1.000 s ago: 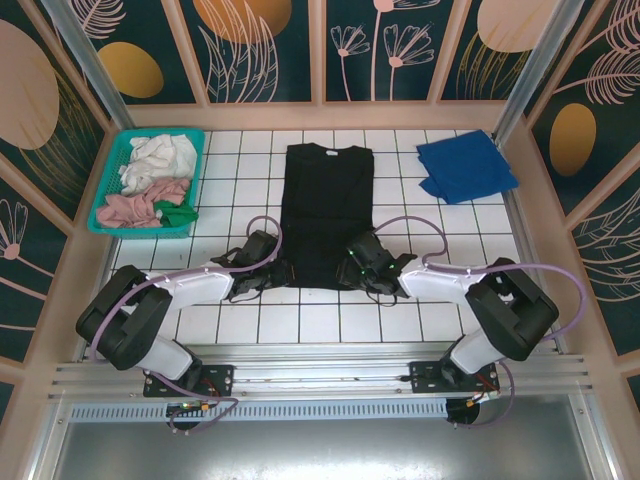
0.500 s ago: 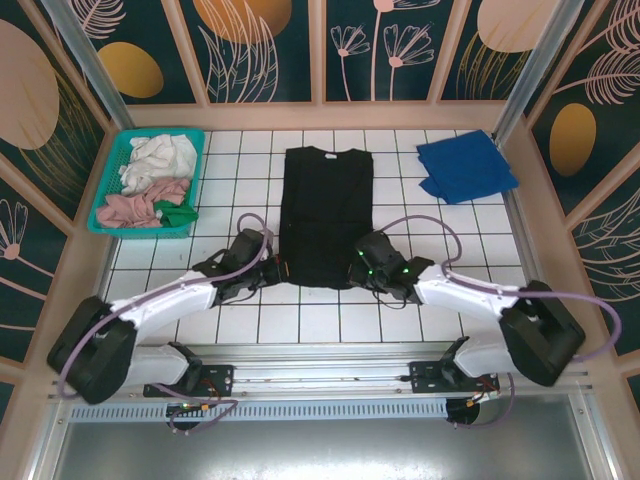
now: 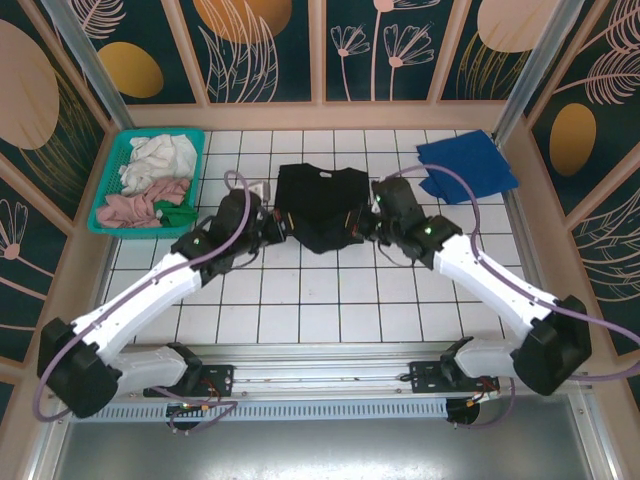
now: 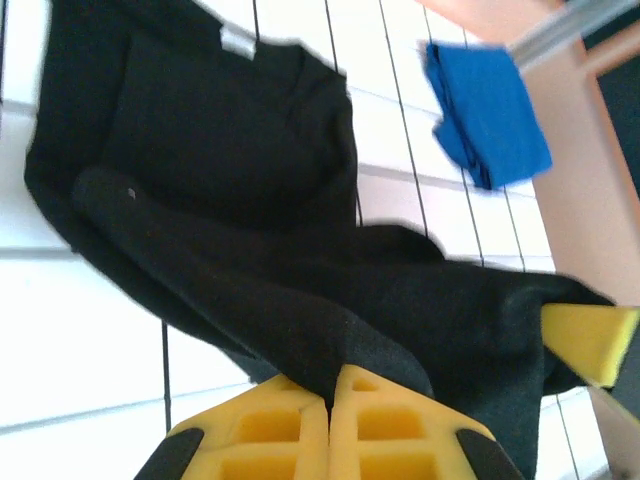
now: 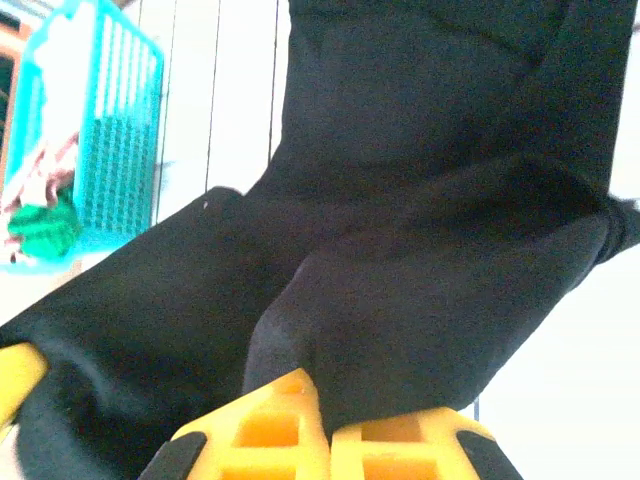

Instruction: Fold and stack the t-shirts

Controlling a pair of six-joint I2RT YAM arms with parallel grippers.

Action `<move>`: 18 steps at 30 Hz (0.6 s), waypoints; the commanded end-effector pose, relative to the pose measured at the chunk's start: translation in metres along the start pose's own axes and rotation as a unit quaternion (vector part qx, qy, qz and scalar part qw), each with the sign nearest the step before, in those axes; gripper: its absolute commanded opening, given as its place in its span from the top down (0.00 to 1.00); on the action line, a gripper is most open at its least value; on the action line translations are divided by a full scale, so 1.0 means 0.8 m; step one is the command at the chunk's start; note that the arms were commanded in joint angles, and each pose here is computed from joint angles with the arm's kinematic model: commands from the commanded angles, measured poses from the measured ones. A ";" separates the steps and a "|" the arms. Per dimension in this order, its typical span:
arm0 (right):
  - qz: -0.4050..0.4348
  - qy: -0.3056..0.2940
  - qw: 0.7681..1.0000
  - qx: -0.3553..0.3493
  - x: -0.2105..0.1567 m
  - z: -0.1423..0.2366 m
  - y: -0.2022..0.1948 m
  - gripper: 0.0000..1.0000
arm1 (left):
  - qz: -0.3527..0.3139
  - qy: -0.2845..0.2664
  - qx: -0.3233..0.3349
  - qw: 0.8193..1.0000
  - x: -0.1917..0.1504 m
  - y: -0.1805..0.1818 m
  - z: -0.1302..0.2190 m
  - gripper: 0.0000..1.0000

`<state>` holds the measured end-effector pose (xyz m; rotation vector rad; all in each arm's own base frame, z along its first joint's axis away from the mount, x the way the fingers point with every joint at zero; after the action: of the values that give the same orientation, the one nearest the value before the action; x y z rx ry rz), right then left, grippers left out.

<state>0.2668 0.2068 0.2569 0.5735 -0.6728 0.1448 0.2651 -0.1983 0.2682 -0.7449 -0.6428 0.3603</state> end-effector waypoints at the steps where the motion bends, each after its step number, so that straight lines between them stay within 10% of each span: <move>1: 0.013 0.019 0.999 0.026 0.028 -0.032 -0.016 1.00 | -0.004 -0.045 0.044 0.998 0.048 0.006 -0.027 1.00; 18: -0.076 0.064 0.994 0.046 0.133 -0.182 -0.148 1.00 | 0.025 -0.028 0.126 0.991 0.182 0.040 -0.228 1.00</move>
<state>0.4495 0.1849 0.1773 0.6795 -0.5000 0.0459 0.4739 -0.2012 0.2037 -0.5239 -0.6208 0.5044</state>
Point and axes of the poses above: each hand's point on the last joint's axis, 136 mm out from that joint toward the fingers, its own z axis back along the fingers, its own y axis along the line the jaws close on, x = y × z, the point moved 7 cm from there along z, back along the fingers, and after that the axes turned 15 degrees about z, right-handed, at the moved point
